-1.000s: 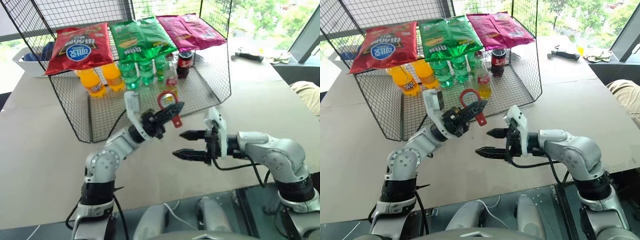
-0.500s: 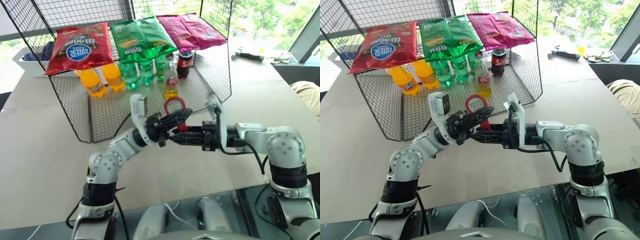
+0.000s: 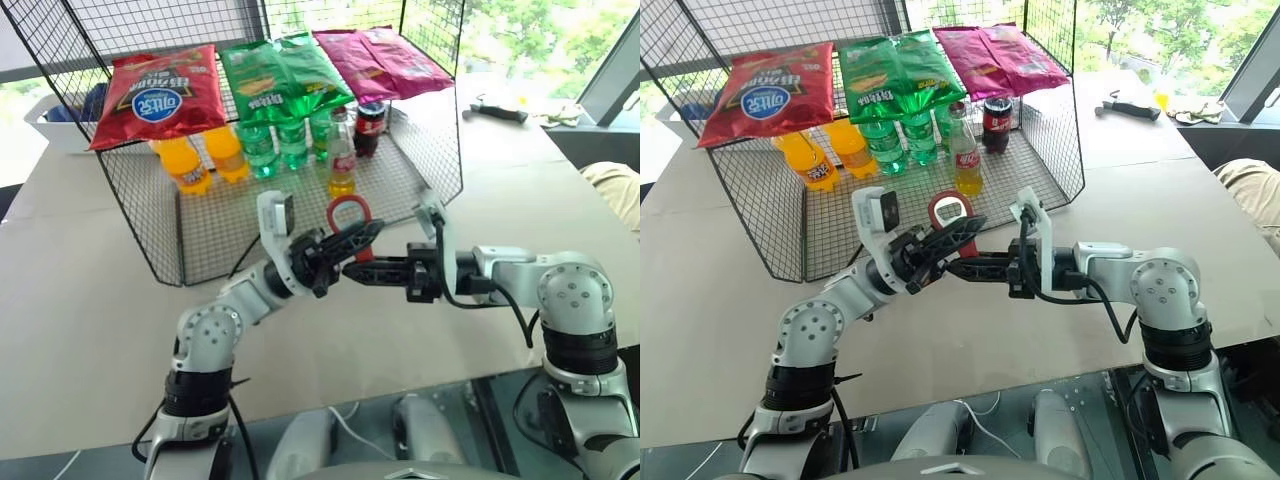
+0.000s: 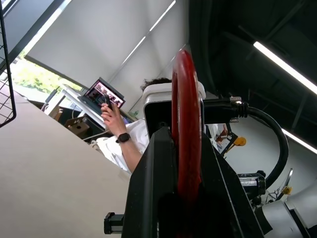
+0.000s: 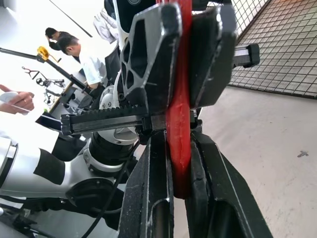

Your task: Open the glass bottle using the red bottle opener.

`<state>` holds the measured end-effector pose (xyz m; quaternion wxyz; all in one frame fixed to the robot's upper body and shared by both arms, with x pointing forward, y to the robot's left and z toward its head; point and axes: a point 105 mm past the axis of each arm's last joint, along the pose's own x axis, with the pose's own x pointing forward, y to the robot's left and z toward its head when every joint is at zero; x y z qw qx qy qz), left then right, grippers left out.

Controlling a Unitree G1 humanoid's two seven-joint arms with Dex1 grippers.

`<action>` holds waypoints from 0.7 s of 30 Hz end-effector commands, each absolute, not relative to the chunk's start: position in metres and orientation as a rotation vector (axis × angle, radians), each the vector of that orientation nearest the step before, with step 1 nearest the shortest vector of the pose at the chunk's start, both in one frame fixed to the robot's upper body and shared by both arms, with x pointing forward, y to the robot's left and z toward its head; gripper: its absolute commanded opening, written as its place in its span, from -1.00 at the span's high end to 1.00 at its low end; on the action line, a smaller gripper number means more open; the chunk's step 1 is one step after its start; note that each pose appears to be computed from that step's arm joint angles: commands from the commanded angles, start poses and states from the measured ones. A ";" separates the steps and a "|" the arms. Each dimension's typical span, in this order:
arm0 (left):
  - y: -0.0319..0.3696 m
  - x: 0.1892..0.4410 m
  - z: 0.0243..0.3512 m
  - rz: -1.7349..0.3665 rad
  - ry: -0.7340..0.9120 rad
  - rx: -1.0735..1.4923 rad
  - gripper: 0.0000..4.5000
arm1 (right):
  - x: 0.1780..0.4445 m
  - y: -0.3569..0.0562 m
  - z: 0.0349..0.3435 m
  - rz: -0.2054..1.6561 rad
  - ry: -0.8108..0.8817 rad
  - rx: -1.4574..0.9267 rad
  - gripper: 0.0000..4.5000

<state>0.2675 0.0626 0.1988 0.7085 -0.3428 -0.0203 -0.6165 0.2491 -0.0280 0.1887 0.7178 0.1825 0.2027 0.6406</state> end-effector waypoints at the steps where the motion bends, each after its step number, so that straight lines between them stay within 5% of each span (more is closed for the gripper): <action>1: 0.074 0.273 0.205 -1.342 -0.073 -0.766 0.53 | 0.243 -0.029 0.201 1.457 0.392 0.409 1.00; 4: 0.076 0.274 0.203 -1.334 -0.068 -0.765 -0.20 | 0.243 -0.030 0.199 1.456 0.394 0.411 1.00; 9: 0.082 0.280 0.203 -1.289 -0.085 -0.758 -0.97 | 0.246 -0.036 0.193 1.409 0.397 0.417 1.00; 15: 0.089 0.292 0.200 -1.190 -0.132 -0.665 -0.97 | 0.287 -0.067 0.168 1.063 0.348 0.402 1.00; 21: 0.088 0.325 0.176 -0.934 -0.103 -0.448 -0.97 | 0.323 -0.095 0.178 0.803 0.132 0.330 1.00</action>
